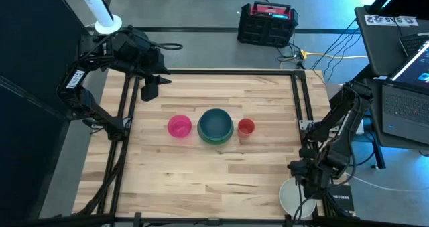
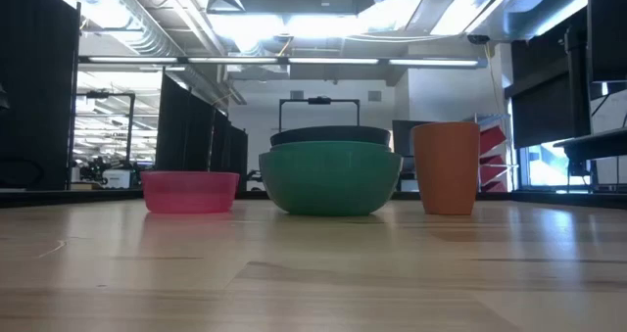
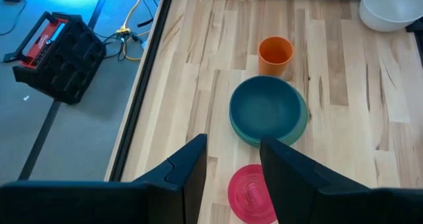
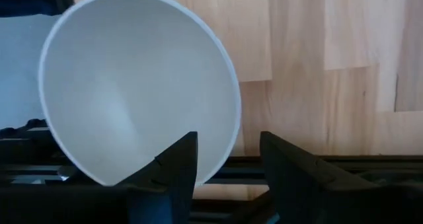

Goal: Nest bowls inside each other
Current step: Stack the white bowl on the blue bowl

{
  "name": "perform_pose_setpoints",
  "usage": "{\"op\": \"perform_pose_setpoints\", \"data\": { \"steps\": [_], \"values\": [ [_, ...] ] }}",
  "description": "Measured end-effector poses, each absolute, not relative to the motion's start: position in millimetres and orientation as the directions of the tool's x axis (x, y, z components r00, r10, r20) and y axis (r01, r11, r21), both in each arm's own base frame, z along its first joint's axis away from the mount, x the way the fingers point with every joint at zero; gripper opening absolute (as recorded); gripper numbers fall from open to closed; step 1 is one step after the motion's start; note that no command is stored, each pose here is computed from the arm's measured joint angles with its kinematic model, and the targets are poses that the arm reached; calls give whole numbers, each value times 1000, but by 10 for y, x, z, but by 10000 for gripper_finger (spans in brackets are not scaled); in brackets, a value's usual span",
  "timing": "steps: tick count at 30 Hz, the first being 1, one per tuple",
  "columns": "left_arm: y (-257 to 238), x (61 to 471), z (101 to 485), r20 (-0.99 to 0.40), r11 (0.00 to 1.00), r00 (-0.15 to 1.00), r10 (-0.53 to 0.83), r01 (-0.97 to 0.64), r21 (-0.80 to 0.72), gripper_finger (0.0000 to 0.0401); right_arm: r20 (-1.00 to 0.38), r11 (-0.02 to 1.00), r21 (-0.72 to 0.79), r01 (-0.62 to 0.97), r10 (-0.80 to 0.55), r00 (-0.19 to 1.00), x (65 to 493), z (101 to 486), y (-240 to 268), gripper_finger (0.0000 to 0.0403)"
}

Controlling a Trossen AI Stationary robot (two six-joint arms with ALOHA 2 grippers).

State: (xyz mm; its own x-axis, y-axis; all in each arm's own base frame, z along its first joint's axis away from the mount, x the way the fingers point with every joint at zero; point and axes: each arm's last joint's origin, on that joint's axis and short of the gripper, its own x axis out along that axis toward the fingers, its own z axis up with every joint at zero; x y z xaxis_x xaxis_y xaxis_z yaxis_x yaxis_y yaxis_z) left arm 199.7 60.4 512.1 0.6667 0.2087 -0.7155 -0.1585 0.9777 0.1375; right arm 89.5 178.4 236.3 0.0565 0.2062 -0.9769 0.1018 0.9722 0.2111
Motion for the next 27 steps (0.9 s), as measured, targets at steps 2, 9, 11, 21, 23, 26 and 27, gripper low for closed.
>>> {"op": "perform_pose_setpoints", "data": {
  "steps": [2,9,11,21,23,26,27],
  "values": [
    [604,1996,5121,-716,978,667,209,-160,136,124,-978,973,204,108,199,58,893,2344,1777,152],
    [604,1997,5122,-715,978,667,209,-161,136,124,-978,968,207,144,200,59,884,2167,1759,152],
    [604,1996,5121,-716,978,667,209,-160,136,124,-974,963,222,153,214,67,889,2137,1768,152],
    [605,1997,5121,-716,978,666,209,-158,139,124,-979,951,202,234,196,50,855,1876,1705,137],
    [605,1997,5120,-716,978,666,209,-157,139,124,-980,948,197,250,191,46,846,1822,1688,134],
    [605,1997,5120,-716,978,666,209,-157,140,125,-982,943,188,274,185,40,831,1742,1661,129],
    [605,1997,5120,-716,978,666,209,-156,141,125,-982,940,186,285,184,34,826,1721,1653,119]
  ]
}}
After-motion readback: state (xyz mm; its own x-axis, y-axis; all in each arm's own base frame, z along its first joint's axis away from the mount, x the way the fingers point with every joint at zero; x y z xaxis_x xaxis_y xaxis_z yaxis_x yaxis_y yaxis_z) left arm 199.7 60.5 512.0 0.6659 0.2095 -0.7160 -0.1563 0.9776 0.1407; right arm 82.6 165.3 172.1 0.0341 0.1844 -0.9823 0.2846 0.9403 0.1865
